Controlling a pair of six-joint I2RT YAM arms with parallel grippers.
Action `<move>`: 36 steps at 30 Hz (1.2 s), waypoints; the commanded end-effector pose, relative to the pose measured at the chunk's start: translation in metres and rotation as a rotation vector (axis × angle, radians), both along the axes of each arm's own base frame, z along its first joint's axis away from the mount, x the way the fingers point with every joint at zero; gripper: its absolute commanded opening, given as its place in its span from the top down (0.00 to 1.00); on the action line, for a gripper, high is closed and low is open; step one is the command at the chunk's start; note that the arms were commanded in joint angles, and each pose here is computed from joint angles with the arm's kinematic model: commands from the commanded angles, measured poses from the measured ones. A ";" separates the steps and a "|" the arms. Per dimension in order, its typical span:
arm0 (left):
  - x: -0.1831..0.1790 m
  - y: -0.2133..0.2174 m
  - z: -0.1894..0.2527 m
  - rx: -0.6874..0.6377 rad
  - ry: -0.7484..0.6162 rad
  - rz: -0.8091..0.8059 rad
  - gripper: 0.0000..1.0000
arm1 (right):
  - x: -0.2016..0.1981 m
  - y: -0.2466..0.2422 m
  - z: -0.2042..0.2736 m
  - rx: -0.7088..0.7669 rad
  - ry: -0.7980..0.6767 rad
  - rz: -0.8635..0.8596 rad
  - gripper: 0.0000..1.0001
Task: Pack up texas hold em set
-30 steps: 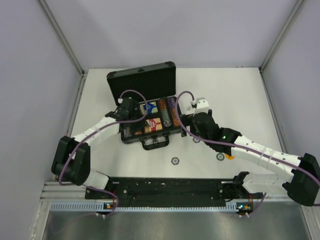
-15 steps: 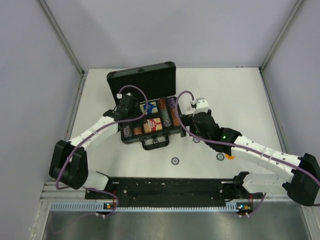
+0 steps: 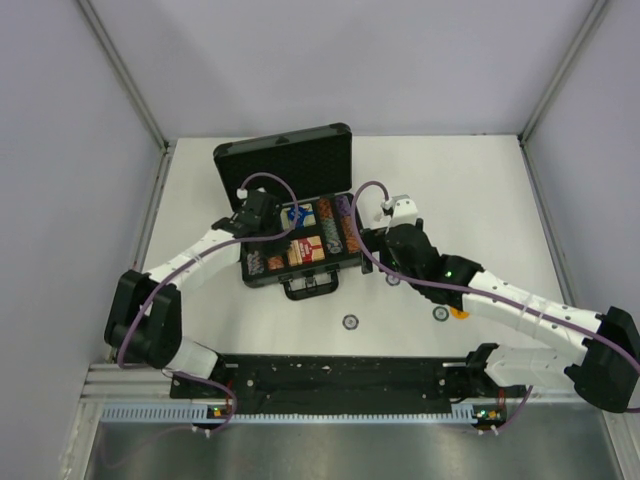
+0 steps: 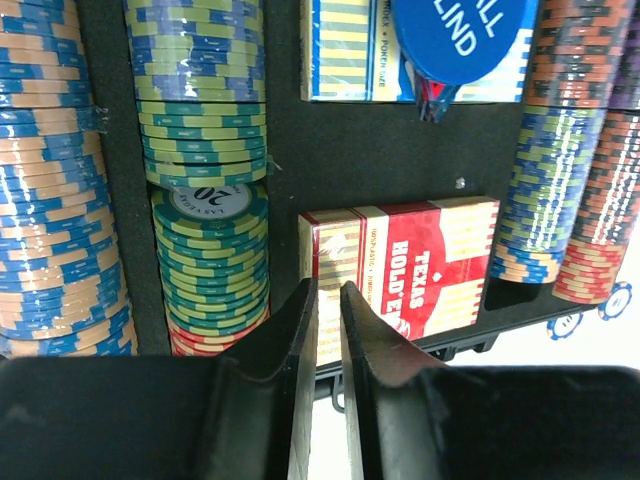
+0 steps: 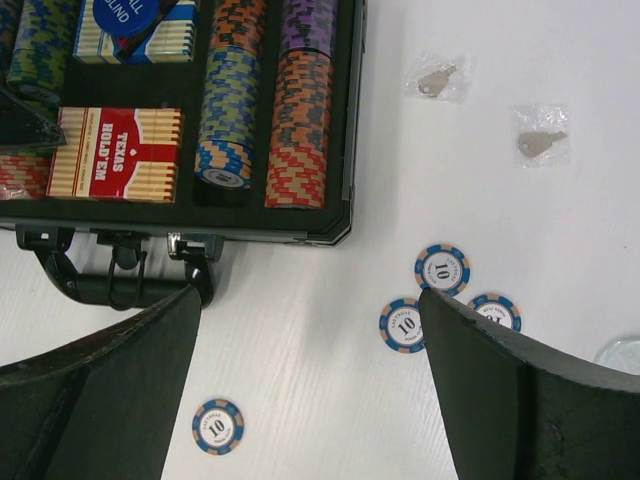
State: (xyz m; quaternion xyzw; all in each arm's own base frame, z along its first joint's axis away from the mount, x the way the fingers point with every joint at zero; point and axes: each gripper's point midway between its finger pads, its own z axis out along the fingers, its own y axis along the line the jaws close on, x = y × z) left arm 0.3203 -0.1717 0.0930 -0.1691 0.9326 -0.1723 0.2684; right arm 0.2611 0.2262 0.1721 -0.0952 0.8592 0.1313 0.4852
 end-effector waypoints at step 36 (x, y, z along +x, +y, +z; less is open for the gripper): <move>0.027 -0.015 0.149 -0.098 -0.424 -0.116 0.01 | 0.009 -0.179 -0.075 -0.048 0.320 -0.795 0.08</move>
